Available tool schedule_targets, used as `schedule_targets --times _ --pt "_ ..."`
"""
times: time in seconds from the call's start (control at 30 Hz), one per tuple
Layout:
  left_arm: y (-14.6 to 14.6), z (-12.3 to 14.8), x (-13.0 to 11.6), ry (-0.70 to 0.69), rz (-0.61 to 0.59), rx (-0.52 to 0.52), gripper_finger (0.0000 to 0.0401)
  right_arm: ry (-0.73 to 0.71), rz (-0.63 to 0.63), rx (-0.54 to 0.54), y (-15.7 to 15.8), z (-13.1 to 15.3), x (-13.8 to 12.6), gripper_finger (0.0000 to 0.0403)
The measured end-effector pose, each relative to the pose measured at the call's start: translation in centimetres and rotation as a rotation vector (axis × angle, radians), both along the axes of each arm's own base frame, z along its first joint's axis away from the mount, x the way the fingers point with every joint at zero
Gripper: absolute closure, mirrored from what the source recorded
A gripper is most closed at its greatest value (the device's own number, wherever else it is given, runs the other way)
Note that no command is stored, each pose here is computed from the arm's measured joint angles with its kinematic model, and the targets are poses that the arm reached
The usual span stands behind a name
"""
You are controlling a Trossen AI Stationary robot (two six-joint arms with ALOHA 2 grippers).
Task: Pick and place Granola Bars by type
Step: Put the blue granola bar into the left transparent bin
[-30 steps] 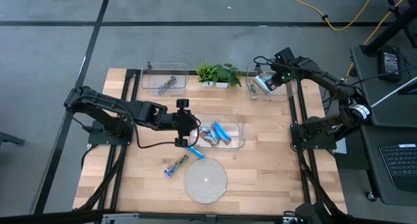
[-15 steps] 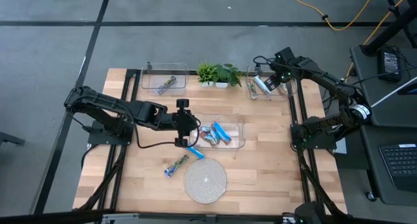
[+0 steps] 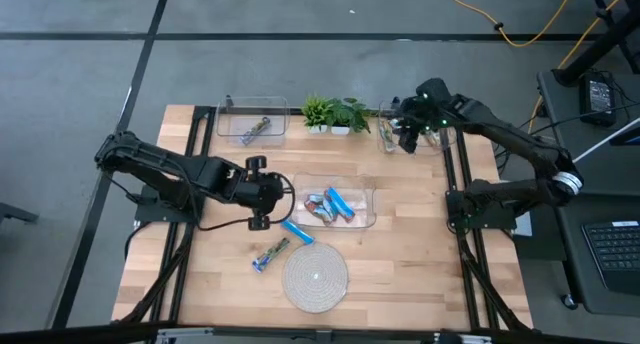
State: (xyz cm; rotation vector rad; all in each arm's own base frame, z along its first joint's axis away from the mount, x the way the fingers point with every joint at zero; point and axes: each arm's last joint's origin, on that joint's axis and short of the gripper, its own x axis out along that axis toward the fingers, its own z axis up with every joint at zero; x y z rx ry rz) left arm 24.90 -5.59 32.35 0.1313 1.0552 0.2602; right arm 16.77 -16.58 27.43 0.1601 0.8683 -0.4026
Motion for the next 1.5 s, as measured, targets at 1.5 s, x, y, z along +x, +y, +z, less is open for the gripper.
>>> schedule_targets --times 1.5 --pt "-8.3 -11.7 0.2 0.151 0.204 -0.450 0.0166 -0.507 0.932 -0.259 19.6 -3.5 5.3 0.0309"
